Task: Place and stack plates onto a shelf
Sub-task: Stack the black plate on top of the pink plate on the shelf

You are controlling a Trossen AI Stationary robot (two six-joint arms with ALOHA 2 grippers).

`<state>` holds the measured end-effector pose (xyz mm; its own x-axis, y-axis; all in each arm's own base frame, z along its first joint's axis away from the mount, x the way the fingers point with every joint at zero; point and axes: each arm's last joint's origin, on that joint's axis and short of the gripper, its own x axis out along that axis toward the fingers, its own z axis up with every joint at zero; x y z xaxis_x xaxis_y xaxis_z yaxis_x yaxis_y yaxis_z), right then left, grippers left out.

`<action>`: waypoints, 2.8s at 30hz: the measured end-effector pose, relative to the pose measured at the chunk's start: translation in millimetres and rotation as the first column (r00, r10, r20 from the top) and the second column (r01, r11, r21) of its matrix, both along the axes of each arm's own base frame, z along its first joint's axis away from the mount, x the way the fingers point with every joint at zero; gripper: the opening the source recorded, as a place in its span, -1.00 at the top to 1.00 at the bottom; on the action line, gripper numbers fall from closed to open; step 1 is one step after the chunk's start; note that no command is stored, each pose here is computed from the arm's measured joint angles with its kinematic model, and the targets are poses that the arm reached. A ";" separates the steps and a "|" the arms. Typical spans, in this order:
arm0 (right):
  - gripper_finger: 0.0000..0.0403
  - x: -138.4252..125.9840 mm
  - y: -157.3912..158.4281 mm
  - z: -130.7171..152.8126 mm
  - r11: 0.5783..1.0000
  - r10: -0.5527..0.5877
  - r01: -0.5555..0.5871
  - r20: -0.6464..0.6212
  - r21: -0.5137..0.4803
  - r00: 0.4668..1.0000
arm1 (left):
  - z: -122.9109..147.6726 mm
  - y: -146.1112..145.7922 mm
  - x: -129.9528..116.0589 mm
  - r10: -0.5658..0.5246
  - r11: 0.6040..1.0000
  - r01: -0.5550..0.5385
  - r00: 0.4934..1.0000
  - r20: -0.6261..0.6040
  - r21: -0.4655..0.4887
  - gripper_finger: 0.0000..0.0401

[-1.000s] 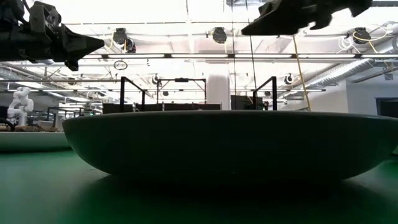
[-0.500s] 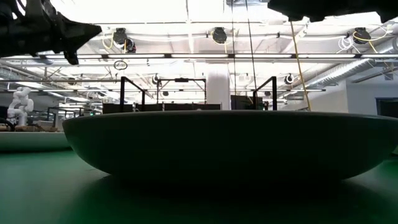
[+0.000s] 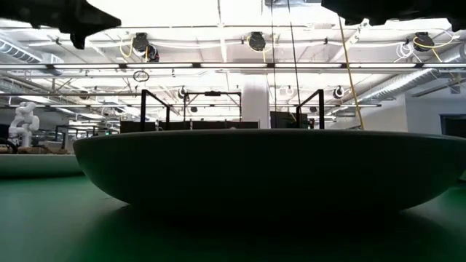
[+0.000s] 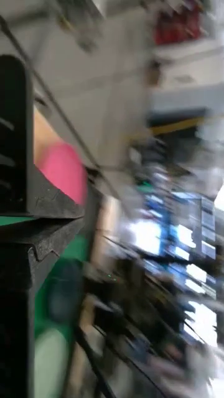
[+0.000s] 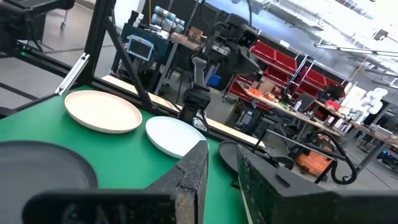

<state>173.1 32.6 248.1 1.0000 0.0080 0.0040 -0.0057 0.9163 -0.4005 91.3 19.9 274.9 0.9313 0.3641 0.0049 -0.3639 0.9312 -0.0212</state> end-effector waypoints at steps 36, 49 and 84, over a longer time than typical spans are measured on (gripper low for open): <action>0.65 0.0 0.0 -0.1 1.000 0.000 0.000 -0.001 0.000 1.000 | -120.5 42.3 87.2 0.152 0.832 -0.555 0.257 -0.954 -0.017 0.38; 0.65 0.1 0.0 -0.3 1.000 0.001 -0.001 -0.005 -0.001 1.000 | -137.2 57.9 86.0 0.074 0.802 -0.596 0.178 -0.981 -0.048 0.38; 0.65 0.1 0.1 -0.5 1.000 0.004 -0.004 -0.008 0.006 1.000 | -38.1 62.8 87.3 0.338 0.687 -0.722 0.220 -0.915 0.080 0.94</action>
<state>173.1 32.6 247.6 0.9999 0.0118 -0.0036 -0.0123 0.9187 -0.3947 178.6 82.8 236.8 -0.0549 0.5683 -0.8210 -0.7667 0.5028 0.3992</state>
